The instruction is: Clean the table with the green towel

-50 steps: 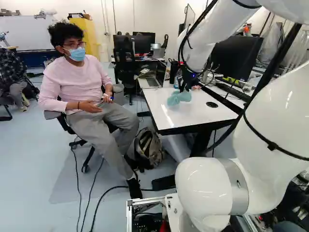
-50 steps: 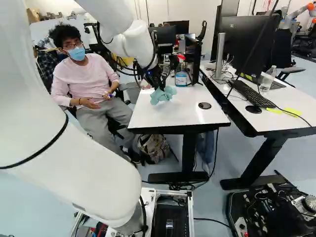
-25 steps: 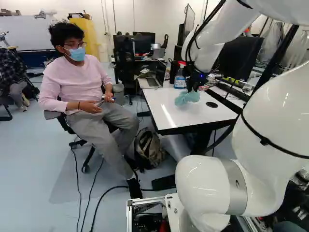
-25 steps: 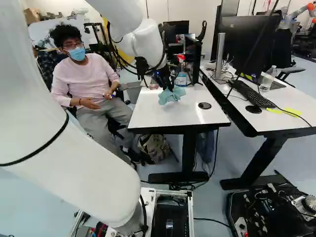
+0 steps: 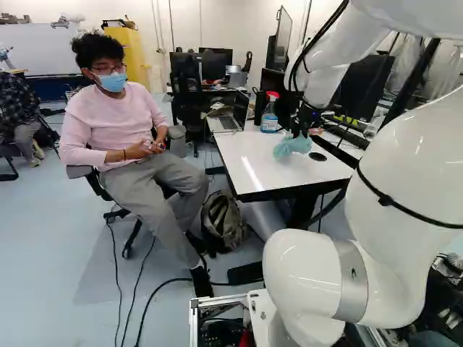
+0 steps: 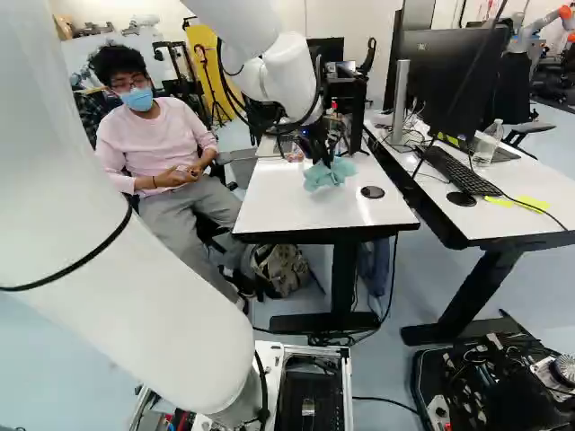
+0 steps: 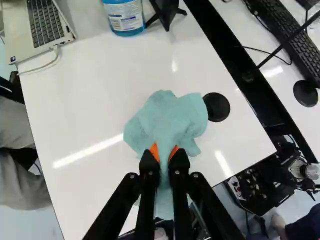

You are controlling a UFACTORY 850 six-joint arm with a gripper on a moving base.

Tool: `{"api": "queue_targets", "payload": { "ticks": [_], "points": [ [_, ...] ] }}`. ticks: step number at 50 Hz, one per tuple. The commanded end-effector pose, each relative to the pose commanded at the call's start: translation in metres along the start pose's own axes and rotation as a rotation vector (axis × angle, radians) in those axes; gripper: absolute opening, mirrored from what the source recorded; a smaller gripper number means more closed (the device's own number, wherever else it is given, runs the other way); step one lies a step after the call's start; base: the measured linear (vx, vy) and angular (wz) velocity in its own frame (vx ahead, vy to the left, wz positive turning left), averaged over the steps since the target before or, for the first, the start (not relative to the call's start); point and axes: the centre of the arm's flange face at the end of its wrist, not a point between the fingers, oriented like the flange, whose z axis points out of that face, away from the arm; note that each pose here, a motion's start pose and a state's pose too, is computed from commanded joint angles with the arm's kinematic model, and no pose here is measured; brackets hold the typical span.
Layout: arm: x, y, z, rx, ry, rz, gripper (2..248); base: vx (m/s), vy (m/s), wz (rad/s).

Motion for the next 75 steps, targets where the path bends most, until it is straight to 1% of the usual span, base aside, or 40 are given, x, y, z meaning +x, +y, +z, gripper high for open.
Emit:
{"api": "queue_targets", "payload": {
  "ticks": [21,70,75],
  "points": [
    [0.010,0.035,0.006,-0.039,-0.002,0.064,37,0.000,0.000,0.000],
    [0.018,0.125,0.013,-0.133,-0.004,0.216,37,0.000,0.000,0.000],
    [0.020,0.129,0.014,-0.136,-0.004,0.222,37,0.000,0.000,0.000]
  ]
}}
